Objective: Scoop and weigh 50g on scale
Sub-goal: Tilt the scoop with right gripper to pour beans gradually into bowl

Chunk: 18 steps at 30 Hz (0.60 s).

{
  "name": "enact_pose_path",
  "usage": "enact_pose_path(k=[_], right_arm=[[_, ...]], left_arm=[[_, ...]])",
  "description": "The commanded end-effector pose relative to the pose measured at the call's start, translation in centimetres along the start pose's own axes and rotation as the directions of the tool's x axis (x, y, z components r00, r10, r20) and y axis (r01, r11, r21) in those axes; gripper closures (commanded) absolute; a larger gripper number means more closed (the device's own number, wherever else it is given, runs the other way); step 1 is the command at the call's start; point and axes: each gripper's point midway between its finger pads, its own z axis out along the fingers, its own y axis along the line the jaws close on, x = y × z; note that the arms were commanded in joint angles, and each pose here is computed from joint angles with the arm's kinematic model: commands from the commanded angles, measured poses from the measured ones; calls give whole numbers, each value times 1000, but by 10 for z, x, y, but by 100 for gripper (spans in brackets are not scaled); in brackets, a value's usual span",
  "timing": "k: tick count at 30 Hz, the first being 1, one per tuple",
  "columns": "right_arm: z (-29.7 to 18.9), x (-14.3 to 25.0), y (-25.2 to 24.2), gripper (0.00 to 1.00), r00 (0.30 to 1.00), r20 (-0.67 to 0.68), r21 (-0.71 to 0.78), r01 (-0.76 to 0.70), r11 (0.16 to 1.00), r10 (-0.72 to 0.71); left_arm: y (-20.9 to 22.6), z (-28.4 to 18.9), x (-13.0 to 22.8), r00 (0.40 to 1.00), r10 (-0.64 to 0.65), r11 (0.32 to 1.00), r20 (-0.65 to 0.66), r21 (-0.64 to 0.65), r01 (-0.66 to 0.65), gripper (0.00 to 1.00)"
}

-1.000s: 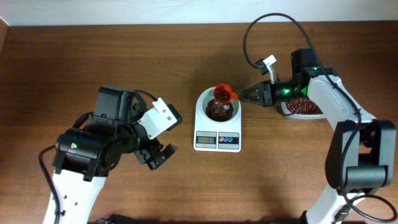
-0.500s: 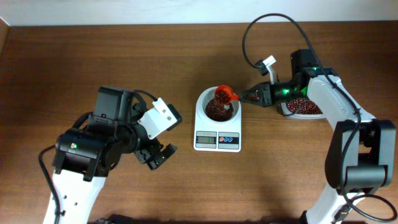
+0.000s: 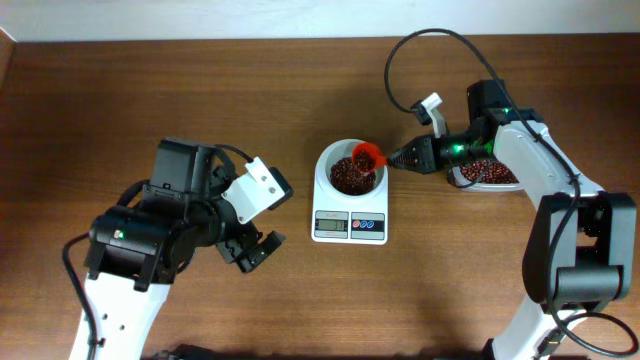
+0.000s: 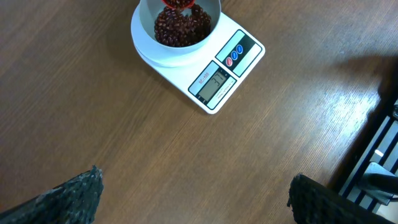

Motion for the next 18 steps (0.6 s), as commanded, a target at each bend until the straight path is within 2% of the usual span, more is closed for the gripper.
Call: enact_pose_path(k=[1, 3, 4, 5, 6, 10, 12, 13, 14, 16, 18], right_arm=[[1, -2, 8, 96, 1000, 4, -24, 6, 1000, -6], [-6, -13, 42, 96, 994, 85, -220, 85, 972, -68], [-4, -10, 33, 96, 992, 72, -166, 113, 980, -102], [-1, -2, 7, 96, 999, 8, -19, 51, 999, -51], [-1, 2, -4, 96, 1000, -16, 46, -2, 999, 3], [-1, 1, 1, 96, 1000, -6, 18, -2, 1000, 2], [-2, -4, 16, 96, 1000, 21, -73, 3, 997, -2], [-6, -12, 42, 96, 995, 81, -217, 80, 973, -64], [-4, -10, 36, 96, 993, 72, -180, 105, 978, -94], [-1, 6, -8, 96, 999, -32, 74, -15, 997, 18], [0, 3, 0, 96, 1000, -17, 27, -18, 999, 18]], left_arm=[[0, -5, -5, 1000, 19, 1000, 21, -5, -19, 1], [1, -5, -5, 1000, 19, 1000, 22, -5, -19, 1], [0, -5, -5, 1000, 19, 1000, 21, -5, -19, 1], [0, -5, -5, 1000, 19, 1000, 21, -5, -19, 1], [0, -5, -5, 1000, 19, 1000, 21, -5, -19, 1], [0, -5, -5, 1000, 19, 1000, 21, -5, -19, 1], [0, -5, -5, 1000, 19, 1000, 22, -5, -19, 1], [0, -5, -5, 1000, 19, 1000, 21, -5, -19, 1], [0, -5, -5, 1000, 19, 1000, 21, -5, -19, 1], [0, -5, -5, 1000, 19, 1000, 21, -5, -19, 1], [0, -5, -5, 1000, 19, 1000, 21, -5, -19, 1]])
